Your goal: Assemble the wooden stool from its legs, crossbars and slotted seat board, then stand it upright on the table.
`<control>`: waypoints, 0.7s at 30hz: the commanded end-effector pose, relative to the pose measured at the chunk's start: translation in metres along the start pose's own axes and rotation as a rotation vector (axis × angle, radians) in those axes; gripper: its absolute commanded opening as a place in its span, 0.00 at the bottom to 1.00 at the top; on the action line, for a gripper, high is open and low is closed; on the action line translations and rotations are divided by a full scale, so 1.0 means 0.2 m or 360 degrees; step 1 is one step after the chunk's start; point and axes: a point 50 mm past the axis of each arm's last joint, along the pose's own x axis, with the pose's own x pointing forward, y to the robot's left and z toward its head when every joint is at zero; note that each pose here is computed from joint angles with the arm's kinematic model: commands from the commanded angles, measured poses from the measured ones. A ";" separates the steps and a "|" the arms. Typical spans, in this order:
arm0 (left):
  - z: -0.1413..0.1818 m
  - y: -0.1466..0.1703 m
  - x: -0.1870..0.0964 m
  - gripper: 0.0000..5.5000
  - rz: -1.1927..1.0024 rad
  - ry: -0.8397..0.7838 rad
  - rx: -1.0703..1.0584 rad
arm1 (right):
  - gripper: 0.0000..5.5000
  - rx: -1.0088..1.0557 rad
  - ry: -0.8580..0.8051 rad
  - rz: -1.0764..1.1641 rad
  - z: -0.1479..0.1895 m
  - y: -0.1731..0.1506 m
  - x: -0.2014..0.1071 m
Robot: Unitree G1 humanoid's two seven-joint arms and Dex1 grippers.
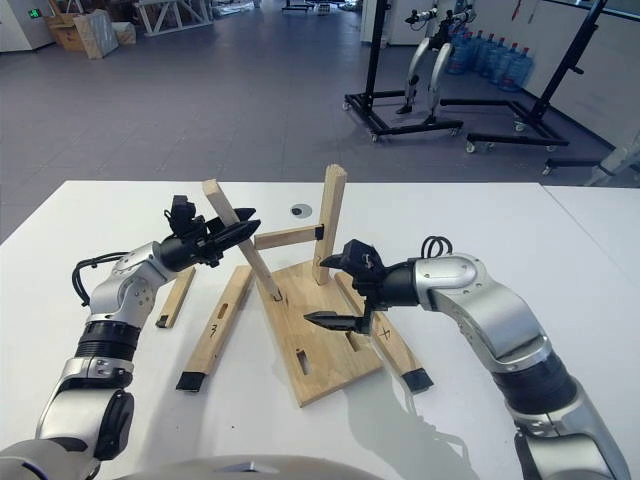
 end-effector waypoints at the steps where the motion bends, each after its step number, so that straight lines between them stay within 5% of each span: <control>1: -0.04 0.01 0.00 0.37 0.0044 0.0077 0.0006 | 0.98 -0.0004 0.0007 0.0003 0.00 0.01 0.00; 21: -0.03 -0.01 0.03 0.37 -0.0025 0.0143 0.0093 | 0.98 0.0007 -0.0014 -0.0015 0.02 0.01 0.03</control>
